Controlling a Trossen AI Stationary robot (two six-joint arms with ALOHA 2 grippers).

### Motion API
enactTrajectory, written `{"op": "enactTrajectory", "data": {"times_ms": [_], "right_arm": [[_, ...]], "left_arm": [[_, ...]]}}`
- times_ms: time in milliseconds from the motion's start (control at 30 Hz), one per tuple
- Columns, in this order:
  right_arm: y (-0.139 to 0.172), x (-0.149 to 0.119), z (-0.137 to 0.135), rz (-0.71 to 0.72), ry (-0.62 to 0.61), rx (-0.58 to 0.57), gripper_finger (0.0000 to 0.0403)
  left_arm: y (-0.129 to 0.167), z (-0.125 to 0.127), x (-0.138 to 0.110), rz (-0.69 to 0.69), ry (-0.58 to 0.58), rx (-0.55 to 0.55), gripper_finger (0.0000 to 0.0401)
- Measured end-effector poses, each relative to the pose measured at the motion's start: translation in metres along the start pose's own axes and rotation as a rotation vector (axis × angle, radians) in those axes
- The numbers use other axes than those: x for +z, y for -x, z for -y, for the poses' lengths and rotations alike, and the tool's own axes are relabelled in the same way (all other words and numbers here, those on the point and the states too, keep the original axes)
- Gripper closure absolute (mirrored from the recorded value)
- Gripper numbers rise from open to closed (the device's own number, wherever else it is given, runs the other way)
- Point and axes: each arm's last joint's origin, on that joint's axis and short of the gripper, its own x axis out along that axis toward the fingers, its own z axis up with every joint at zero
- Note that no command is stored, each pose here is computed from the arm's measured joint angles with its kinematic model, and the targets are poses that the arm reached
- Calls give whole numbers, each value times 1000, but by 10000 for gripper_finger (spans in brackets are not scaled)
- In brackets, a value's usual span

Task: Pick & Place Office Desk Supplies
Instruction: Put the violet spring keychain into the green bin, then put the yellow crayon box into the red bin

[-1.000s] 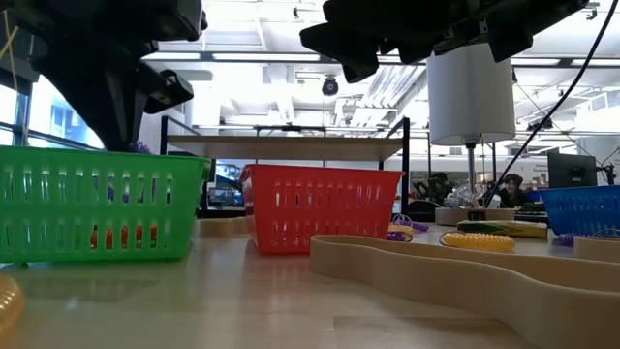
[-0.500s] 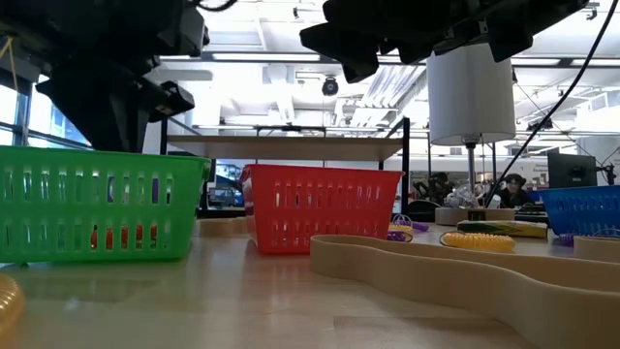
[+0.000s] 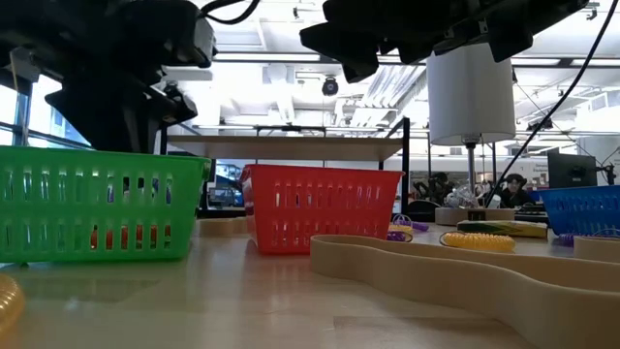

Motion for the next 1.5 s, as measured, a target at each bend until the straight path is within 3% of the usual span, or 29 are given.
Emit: {"op": "enactTrajectory", "data": {"times_ms": [167,400,533,733,1000,1300,1500], "right_arm": [[0,0,0,0,0,0,229],[0,0,0,0,0,0,229],[0,0,0,0,0,0,229],[0,0,0,-1,0,0,229],[0,0,0,-1,-1,0,229],[0,0,0,-3,-1,0,229],[0,-1,0,-5,-1,0,229]], "left_arm": [[0,-2,1,24,45,64,314],[2,1,0,23,19,49,248],[12,1,1,49,112,20,241],[50,-3,-2,113,127,-58,240],[93,-21,-21,158,120,89,240],[100,-23,-24,169,118,89,237],[100,-25,-28,128,110,107,195]]}}
